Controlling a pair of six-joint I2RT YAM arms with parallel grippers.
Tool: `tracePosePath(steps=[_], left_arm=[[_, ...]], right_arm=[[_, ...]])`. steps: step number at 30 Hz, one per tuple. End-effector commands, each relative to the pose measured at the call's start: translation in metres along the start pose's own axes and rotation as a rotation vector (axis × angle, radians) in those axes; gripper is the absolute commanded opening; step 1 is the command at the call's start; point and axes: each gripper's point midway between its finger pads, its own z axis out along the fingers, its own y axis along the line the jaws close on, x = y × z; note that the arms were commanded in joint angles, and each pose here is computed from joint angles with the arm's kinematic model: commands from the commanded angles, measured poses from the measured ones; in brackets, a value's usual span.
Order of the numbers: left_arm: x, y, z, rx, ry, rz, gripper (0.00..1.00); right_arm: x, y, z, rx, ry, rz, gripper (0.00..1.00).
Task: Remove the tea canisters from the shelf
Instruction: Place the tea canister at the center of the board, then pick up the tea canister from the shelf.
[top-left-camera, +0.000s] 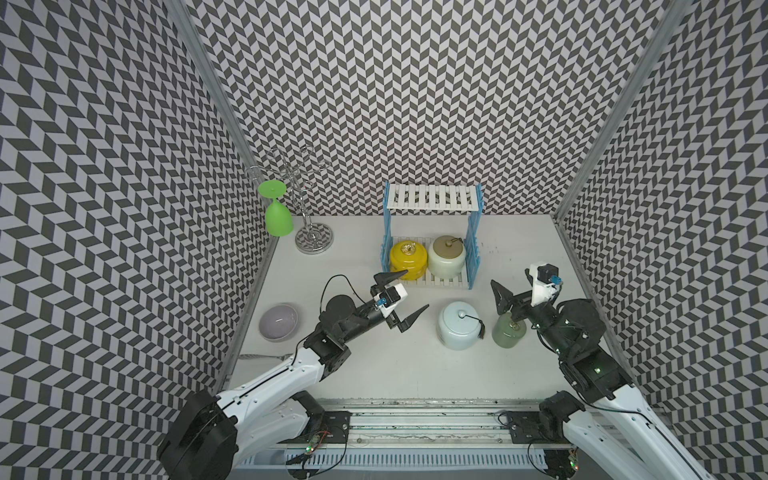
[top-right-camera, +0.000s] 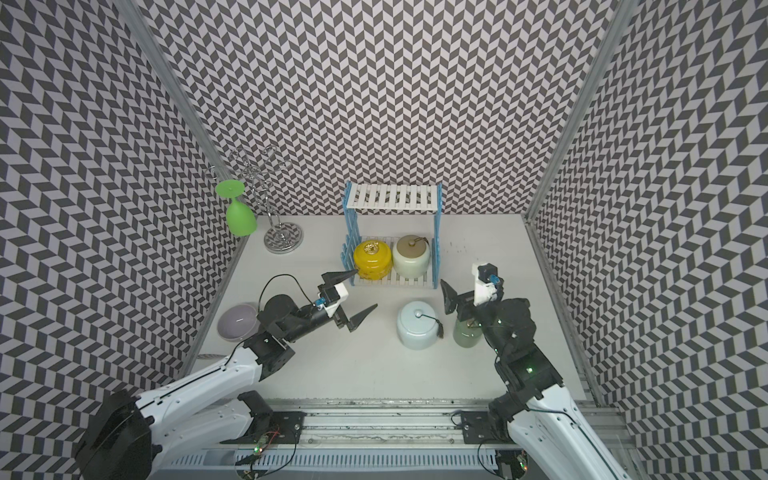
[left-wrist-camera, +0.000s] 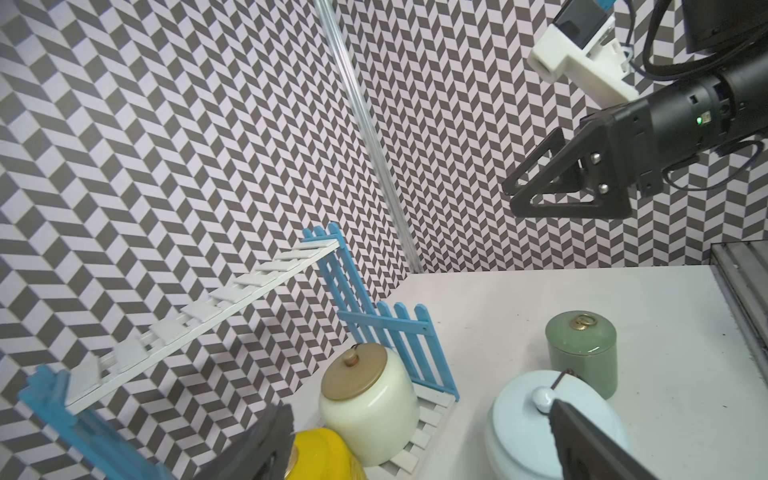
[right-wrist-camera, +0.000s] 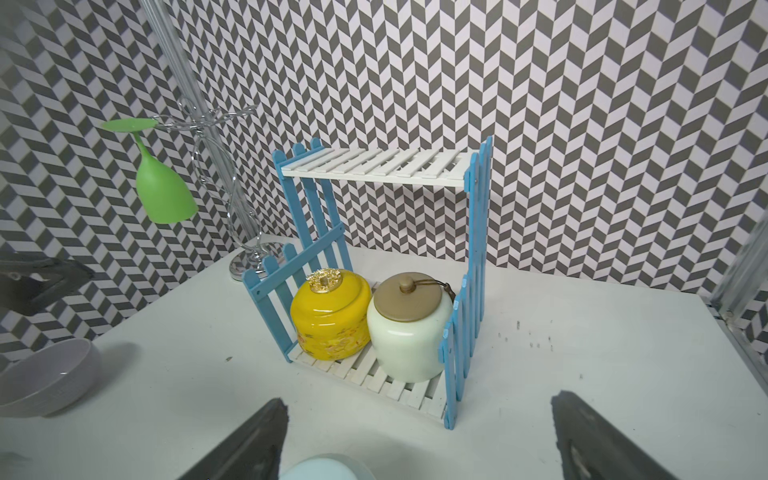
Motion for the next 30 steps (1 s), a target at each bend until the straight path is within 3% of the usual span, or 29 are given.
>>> tracePosePath(steps=[1, 16, 23, 30], left_arm=[[0.011, 0.009, -0.015, -0.017, 0.059, -0.022, 1.00], [0.022, 0.095, -0.100, -0.409, 0.152, -0.134, 1.00], [0.037, 0.117, -0.138, -0.585, 0.202, -0.169, 1.00], [0.033, 0.130, -0.154, -0.679, 0.168, -0.165, 1.00]], right_arm=[[-0.035, 0.015, 0.006, -0.069, -0.100, 0.041, 1.00], [-0.031, 0.028, 0.055, -0.077, -0.102, 0.054, 1.00], [-0.018, 0.033, 0.083, -0.075, -0.077, 0.065, 1.00], [-0.006, 0.033, 0.112, -0.044, -0.062, 0.092, 1.00]])
